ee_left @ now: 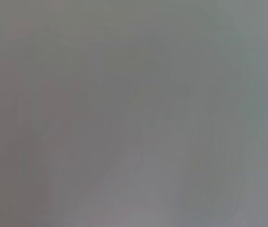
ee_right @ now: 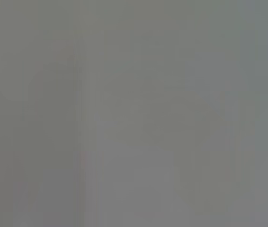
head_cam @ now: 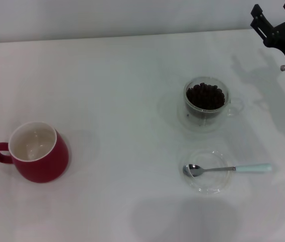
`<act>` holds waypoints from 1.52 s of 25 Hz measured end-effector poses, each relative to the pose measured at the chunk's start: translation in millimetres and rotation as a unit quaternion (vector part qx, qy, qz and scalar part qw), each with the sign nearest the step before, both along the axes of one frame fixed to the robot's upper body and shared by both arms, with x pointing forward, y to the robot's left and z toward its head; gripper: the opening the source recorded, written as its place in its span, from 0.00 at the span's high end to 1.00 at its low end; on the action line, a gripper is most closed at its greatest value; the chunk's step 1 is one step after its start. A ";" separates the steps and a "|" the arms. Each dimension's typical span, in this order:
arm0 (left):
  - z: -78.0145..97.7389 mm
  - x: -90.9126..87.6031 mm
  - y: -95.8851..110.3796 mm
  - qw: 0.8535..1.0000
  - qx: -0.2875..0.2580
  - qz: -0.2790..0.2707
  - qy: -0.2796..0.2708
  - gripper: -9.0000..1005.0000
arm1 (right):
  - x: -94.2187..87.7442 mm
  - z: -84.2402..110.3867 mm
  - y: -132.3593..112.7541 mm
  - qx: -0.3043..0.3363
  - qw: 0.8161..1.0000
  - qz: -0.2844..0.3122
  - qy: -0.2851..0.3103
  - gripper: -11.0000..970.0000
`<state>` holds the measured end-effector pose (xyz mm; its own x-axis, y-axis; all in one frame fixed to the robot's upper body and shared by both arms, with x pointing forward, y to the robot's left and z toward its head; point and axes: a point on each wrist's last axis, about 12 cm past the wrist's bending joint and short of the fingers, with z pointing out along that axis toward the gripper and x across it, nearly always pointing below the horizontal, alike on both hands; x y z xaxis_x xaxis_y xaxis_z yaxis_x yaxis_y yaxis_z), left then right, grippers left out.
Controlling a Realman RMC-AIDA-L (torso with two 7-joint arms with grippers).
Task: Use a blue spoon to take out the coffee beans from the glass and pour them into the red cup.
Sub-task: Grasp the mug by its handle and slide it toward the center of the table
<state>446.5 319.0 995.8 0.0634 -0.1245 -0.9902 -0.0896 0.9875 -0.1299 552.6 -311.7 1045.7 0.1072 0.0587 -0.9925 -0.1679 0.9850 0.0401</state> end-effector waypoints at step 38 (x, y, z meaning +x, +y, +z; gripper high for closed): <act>-23.1 -89.3 -21.4 0.989 0.030 -0.132 0.053 0.12 | -2.3 -6.5 -6.9 -0.003 1.000 -0.008 0.025 0.11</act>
